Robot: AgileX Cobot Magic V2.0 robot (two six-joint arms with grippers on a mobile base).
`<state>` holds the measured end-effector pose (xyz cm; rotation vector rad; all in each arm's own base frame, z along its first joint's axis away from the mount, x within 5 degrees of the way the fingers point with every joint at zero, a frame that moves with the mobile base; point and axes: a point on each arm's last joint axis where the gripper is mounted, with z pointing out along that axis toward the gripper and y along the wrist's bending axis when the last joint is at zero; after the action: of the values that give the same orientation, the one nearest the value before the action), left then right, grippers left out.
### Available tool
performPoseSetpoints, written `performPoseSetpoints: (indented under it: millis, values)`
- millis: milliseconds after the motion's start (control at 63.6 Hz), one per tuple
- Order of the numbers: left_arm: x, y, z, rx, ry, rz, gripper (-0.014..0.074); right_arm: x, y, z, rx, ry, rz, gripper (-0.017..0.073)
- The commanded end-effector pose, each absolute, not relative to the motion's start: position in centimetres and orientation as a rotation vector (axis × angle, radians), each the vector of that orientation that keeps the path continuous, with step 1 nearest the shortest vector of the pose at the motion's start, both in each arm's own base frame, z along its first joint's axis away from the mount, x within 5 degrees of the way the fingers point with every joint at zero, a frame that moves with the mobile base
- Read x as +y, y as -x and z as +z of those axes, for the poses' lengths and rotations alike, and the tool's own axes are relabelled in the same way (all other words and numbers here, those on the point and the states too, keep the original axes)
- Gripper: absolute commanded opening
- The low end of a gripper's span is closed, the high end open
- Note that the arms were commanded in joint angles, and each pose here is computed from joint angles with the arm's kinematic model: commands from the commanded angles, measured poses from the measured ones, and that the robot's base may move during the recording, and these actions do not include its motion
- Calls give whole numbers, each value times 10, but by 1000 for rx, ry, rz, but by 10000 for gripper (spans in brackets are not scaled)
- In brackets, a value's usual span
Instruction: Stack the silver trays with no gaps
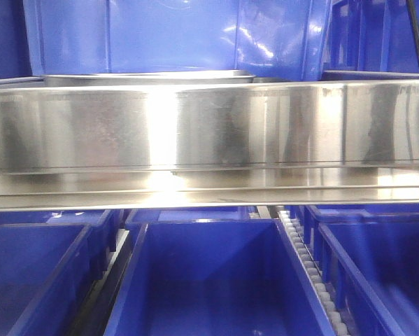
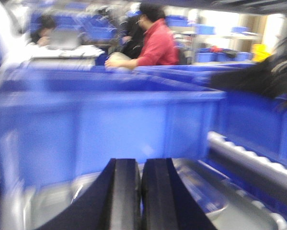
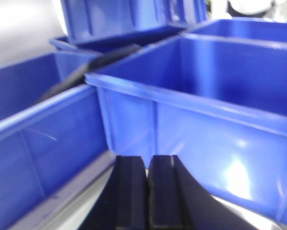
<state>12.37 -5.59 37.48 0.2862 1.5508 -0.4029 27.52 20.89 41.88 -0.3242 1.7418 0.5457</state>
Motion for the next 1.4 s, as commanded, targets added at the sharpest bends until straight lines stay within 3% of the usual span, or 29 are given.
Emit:
performPoseSetpoints:
  millis: [0, 142, 519, 865, 1085, 1384]
  values:
    - [-47, -117, 366, 1517, -192, -420, 4, 209, -272, 429, 1681, 340, 573, -78]
    - [-31, -101, 349, 1459, -66, -407, 4, 211, -271, 432, 1652, 349, 595, -78]
    - [-7, -42, 299, 1281, -40, -232, 4, 213, -270, 435, 1608, 362, 628, -78]
    - [-7, -54, 219, 1530, 55, -199, 4, 214, -269, 438, 1576, 372, 652, -78]
    - [0, -56, 218, 1432, 105, -148, 4, 215, -268, 439, 1564, 375, 660, -78]
    - [-3, -55, 218, 1401, -285, 257, 4, 215, -268, 440, 1561, 376, 663, -78]
